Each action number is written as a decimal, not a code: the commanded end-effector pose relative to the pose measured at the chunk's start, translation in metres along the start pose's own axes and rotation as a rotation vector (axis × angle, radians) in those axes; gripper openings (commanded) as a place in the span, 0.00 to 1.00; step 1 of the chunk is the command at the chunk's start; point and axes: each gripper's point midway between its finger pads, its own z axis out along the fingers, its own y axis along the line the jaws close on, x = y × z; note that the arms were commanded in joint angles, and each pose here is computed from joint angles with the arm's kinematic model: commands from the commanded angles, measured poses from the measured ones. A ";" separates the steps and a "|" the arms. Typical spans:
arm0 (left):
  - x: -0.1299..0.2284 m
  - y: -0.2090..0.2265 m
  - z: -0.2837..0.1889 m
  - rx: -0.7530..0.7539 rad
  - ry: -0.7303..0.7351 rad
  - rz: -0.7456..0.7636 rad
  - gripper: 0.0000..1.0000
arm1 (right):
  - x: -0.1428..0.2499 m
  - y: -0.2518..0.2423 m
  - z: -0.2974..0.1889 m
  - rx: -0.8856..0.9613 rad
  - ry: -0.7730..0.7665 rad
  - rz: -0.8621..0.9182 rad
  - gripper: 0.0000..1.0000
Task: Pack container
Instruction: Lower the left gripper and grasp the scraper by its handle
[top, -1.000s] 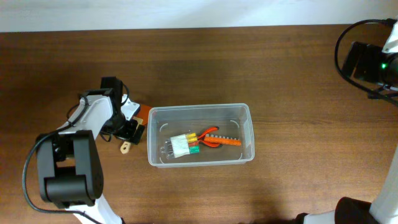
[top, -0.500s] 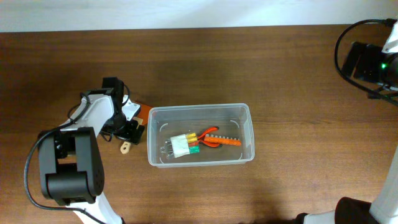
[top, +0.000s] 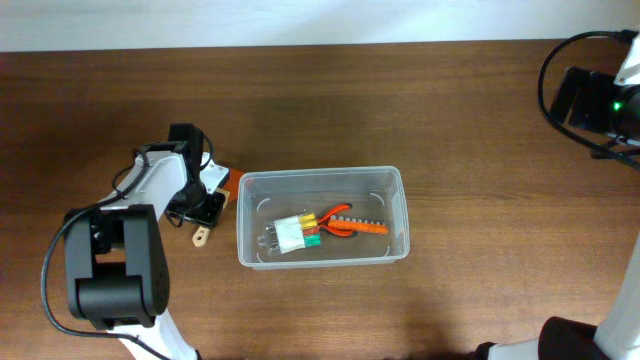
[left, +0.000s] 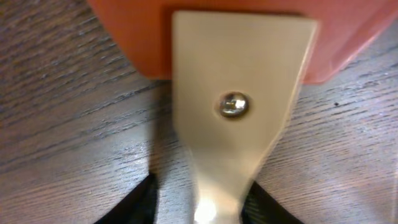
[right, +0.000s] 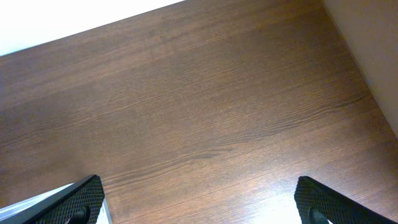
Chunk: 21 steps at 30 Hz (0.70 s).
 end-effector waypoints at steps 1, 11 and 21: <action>0.008 -0.007 0.020 0.029 0.056 0.010 0.35 | 0.000 -0.001 0.002 -0.001 0.004 0.010 0.99; 0.007 -0.007 0.020 0.029 0.056 0.011 0.23 | 0.000 -0.001 0.002 -0.002 0.004 0.009 0.99; 0.007 -0.007 0.020 0.029 0.056 0.011 0.17 | 0.000 -0.001 0.002 -0.002 0.004 0.009 0.99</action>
